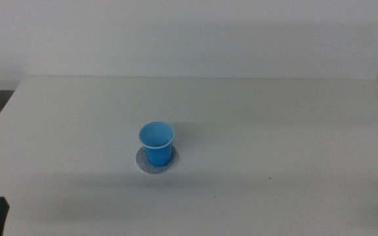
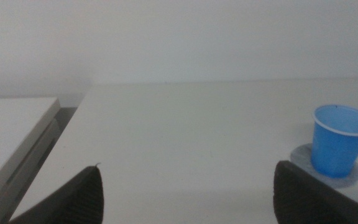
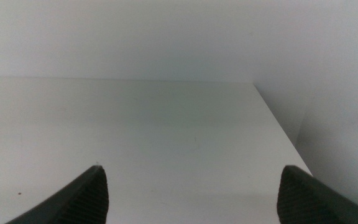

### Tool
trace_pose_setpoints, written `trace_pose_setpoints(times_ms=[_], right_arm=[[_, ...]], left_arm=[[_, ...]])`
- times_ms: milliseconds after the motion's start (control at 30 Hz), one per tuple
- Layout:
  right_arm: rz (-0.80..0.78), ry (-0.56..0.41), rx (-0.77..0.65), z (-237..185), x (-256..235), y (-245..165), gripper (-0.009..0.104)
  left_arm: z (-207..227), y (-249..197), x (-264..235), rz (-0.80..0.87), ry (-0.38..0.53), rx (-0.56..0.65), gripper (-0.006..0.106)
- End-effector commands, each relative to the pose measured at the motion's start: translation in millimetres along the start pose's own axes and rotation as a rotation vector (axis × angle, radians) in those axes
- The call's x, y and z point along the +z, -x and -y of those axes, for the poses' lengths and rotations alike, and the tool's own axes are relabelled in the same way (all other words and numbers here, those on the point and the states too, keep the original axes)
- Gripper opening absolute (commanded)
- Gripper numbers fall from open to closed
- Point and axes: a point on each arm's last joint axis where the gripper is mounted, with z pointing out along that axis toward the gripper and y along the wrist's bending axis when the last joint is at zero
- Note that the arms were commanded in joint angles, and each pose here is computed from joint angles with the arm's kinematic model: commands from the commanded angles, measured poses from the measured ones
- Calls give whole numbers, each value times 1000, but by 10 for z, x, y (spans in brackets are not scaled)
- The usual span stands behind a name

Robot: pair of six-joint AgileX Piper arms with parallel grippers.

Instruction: Place an empty cup on a cup mat.

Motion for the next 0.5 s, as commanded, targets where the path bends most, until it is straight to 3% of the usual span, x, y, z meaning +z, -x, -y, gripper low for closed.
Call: trace_pose_setpoints(times_ms=[0,467], right_arm=[[11,-2,-11,1,-1,0,93],[11,-2,-11,1,-1,0,93]], left_arm=[[-11,-13,17,51,10,0,94],[-27,-52,47,111,24,1,94]])
